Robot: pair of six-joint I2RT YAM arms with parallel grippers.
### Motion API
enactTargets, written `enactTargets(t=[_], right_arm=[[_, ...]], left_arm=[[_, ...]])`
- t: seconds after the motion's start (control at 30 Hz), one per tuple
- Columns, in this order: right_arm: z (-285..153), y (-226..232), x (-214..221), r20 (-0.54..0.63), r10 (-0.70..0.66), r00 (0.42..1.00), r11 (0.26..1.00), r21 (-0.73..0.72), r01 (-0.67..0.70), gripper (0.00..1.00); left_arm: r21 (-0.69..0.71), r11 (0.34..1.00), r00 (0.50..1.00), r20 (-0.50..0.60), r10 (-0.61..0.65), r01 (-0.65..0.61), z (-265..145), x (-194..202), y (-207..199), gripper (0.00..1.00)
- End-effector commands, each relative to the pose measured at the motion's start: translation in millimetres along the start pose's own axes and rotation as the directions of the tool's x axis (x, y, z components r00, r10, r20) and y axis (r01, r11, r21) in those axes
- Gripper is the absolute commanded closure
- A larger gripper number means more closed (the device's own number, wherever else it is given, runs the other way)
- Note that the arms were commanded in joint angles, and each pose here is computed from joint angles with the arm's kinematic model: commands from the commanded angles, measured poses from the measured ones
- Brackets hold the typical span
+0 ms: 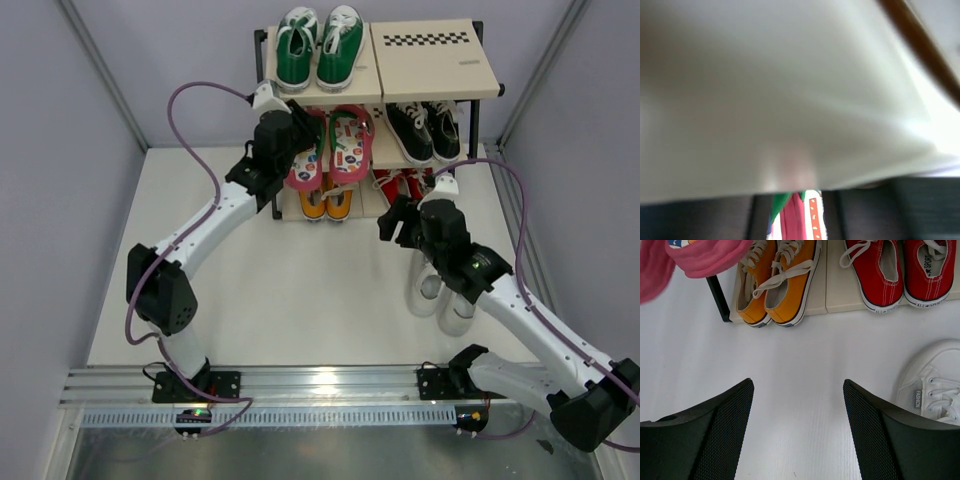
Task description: Place and organize the shoes onto the shoe shelf
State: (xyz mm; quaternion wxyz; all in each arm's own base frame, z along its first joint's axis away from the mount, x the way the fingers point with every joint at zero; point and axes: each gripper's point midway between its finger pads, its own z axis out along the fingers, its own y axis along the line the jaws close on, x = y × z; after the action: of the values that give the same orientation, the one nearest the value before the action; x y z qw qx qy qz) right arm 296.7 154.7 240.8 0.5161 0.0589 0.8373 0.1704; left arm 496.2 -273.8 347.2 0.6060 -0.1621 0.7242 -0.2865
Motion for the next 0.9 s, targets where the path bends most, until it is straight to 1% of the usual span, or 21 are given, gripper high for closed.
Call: enactTargets(t=[0.0,0.07,0.17,0.23,0.27,0.33,0.4,0.47,0.5,0.6,0.63,0.67,0.7,0.73,0.77,0.8,0.87], right_arm=[[2,12,-11,0.025,0.002,1.0,0.999,-0.046,-0.001,0.23],[3,13,-11,0.021,0.0,1.0,0.999,-0.049,0.001,0.23],[4,18,-11,0.014,-0.003,1.0,0.998,-0.065,0.004,0.23],[4,21,-12,0.012,-0.002,1.0,0.997,-0.078,0.003,0.23],[3,24,-14,0.013,-0.002,1.0,0.996,-0.091,0.003,0.23],[2,26,-16,0.019,0.001,1.0,0.995,-0.098,0.001,0.23],[0,29,-20,0.022,0.007,1.0,0.994,-0.113,-0.004,0.23],[-1,33,-26,0.03,0.03,0.999,0.993,-0.116,-0.026,0.23],[-1,33,-27,0.03,0.039,0.999,0.993,-0.113,-0.035,0.23],[-3,37,-38,0.057,0.139,0.989,0.985,-0.113,-0.132,0.23],[-5,44,-48,0.089,0.183,0.979,0.974,-0.152,-0.168,0.23],[-4,48,-48,0.093,0.241,0.966,0.959,-0.174,-0.223,0.23],[-7,52,-54,0.108,0.276,0.955,0.948,-0.196,-0.252,0.23],[-8,57,-65,0.136,0.314,0.94,0.933,-0.227,-0.279,0.23],[-8,60,-70,0.147,0.337,0.93,0.925,-0.238,-0.297,0.23],[-5,61,-72,0.149,0.36,0.921,0.917,-0.24,-0.32,0.23],[-5,67,-87,0.178,0.384,0.906,0.907,-0.256,-0.334,0.23]], left_arm=[[0.032,0.999,0.997,0.073,-0.012,0.01,-8,-28,-9,0.58],[0.036,0.999,0.997,0.07,-0.012,0.01,-12,-29,-9,0.52],[0.049,0.999,0.998,0.065,-0.01,0.007,-22,-32,-11,0.49],[0.042,0.999,0.999,0.047,-0.006,0.004,-28,-27,-8,0.48],[0.049,0.999,0.999,0.048,-0.009,0.007,-38,-32,-10,0.46],[0.038,0.999,1.0,0.028,-0.005,0.004,-47,-25,-4,0.43],[0.054,0.998,0.999,0.029,-0.015,0.013,-65,-31,-6,0.36],[0.032,0.999,1.0,-0.022,-0.001,0.002,-78,-26,0,0.31],[0.043,0.999,1.0,-0.024,-0.002,0.003,-89,-33,-4,0.3],[-0.007,1.0,0.998,-0.066,0.005,-0.005,-111,-33,7,0.29],[-0.034,0.999,0.997,-0.072,-0.006,0.004,-115,-33,13,0.28],[-0.076,0.997,0.996,-0.086,-0.013,0.006,-119,-26,24,0.27],[-0.142,0.99,0.995,-0.094,-0.041,0.027,-124,-21,39,0.27],[-0.165,0.985,0.994,-0.094,-0.061,0.045,-128,-19,44,0.26],[-0.199,0.979,0.991,-0.112,-0.072,0.049,-129,-7,56,0.26],[-0.22,0.972,0.988,-0.11,-0.112,0.086,-130,-2,60,0.26],[-0.228,0.966,0.982,-0.12,-0.149,0.119,-130,6,62,0.26]])
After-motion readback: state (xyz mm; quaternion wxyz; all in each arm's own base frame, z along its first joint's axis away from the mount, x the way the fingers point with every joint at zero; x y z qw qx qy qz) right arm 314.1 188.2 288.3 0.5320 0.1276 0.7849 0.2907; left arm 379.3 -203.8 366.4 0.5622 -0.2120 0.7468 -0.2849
